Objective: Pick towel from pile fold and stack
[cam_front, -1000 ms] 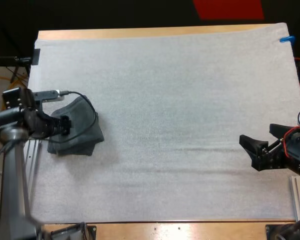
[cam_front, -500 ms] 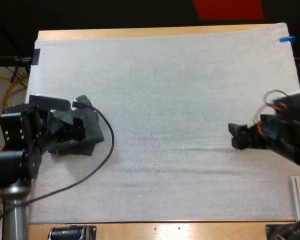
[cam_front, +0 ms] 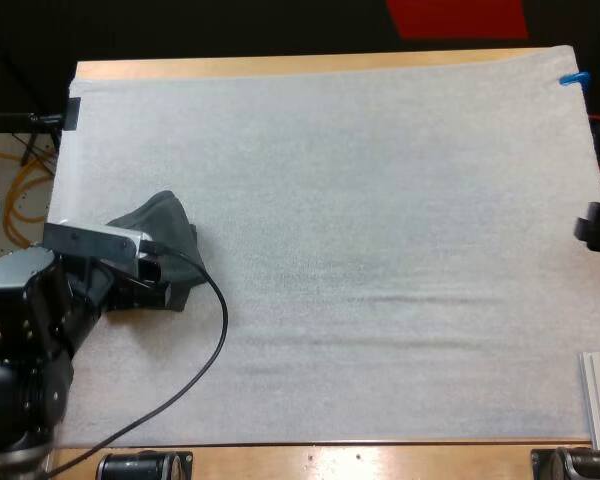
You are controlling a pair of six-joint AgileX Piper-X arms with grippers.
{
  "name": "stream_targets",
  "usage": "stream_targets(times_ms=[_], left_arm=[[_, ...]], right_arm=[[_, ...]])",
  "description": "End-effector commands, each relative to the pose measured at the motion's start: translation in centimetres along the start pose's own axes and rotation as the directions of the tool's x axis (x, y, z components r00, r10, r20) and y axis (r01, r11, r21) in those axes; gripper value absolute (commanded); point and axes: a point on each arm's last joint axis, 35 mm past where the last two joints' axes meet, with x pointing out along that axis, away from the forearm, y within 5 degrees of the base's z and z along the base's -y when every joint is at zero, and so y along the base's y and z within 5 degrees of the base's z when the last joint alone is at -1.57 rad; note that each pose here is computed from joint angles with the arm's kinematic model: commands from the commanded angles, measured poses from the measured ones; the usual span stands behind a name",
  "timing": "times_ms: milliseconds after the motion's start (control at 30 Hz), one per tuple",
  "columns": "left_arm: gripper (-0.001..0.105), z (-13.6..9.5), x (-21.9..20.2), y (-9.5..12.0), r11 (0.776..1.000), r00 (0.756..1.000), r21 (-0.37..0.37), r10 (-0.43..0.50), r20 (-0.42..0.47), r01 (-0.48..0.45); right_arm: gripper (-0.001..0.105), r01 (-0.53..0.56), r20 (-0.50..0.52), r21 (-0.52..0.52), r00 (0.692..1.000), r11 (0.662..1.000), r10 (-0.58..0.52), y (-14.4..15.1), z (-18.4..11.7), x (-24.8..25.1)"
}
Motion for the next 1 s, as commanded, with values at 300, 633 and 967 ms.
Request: stream_targets(times_ms=[300, 633, 967], left_arm=[[0.086, -2.2, -6.0, -1.0, 0.995, 0.988, 0.082, 0.046, 0.146, -0.058], [0.086, -7.5, -14.1, -0.2, 0.996, 0.913, 0.047, 0.053, 0.406, -0.078], [0.086, -14.6, -16.4, 0.6, 0.997, 0.964, 0.017, 0.068, 0.256, -0.075]], right_arm=[[0.077, 0.056, 0.277, -0.002, 0.96, 0.998, -0.054, 0.6, -3.5, -9.0], [0.077, 0.09, 0.519, 0.012, 0.851, 0.996, -0.083, 2.8, -12.6, -14.4], [0.077, 0.085, 0.543, 0.01, 0.836, 0.996, -0.077, 3.8, -16.4, -13.8]])
